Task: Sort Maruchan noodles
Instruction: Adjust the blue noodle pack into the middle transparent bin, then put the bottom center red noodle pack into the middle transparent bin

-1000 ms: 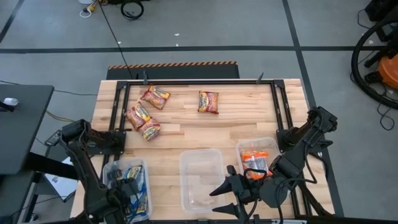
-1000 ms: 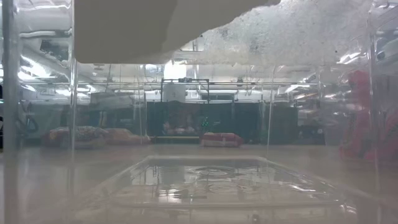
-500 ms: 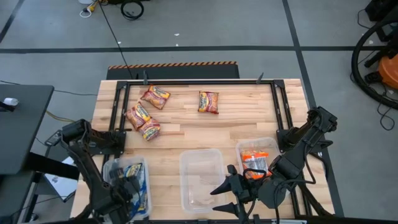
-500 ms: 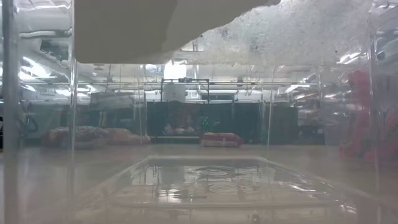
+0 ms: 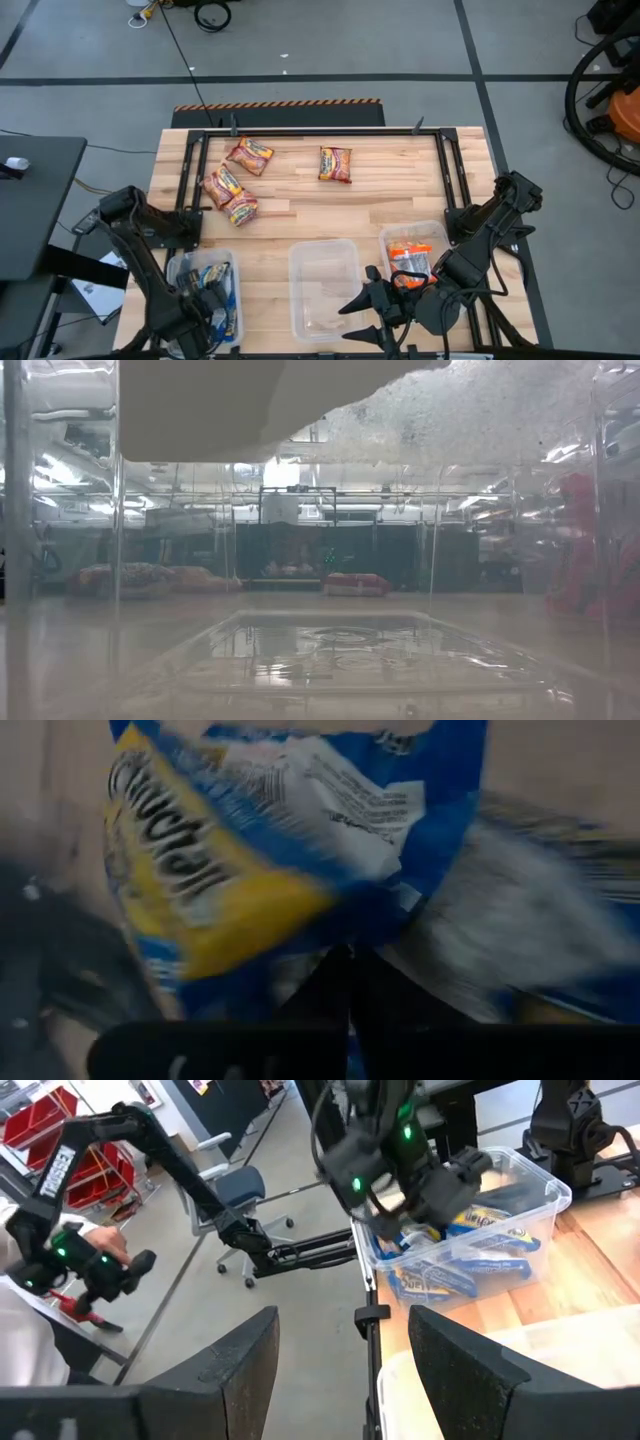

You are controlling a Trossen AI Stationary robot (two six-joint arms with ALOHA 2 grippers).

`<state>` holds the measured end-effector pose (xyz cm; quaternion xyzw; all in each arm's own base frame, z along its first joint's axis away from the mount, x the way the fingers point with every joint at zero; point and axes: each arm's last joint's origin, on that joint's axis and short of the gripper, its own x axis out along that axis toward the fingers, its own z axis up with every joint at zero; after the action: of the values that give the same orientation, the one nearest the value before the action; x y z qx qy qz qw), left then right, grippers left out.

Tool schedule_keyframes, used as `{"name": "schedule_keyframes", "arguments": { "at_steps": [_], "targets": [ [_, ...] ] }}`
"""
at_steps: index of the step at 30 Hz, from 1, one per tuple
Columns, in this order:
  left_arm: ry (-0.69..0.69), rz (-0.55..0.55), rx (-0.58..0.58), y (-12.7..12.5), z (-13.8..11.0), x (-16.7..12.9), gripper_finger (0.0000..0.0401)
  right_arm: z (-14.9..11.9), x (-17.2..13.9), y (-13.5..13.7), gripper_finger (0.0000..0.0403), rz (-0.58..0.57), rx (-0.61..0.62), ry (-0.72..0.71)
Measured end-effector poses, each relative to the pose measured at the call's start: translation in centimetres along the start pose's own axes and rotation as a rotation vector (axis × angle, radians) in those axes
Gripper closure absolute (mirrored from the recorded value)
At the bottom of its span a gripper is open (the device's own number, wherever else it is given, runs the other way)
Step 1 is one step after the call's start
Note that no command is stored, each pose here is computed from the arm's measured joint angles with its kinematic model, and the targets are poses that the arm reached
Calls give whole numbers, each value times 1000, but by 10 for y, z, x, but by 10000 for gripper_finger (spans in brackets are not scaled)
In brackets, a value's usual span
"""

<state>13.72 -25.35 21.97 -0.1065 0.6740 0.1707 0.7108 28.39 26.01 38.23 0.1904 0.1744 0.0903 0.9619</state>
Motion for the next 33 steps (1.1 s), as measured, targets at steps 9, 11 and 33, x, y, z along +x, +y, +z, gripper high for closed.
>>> {"name": "schedule_keyframes", "arguments": {
  "at_steps": [9,11,33],
  "targets": [
    [6,-143,98,13,1,-41,396,0,0,0,174,1,-2,1],
    [2,-125,112,19,1,-41,394,0,0,0,174,2,-2,1],
    [-532,-461,-37,65,6,-136,243,5,4,-8,177,-32,34,-17]
  ]
}}
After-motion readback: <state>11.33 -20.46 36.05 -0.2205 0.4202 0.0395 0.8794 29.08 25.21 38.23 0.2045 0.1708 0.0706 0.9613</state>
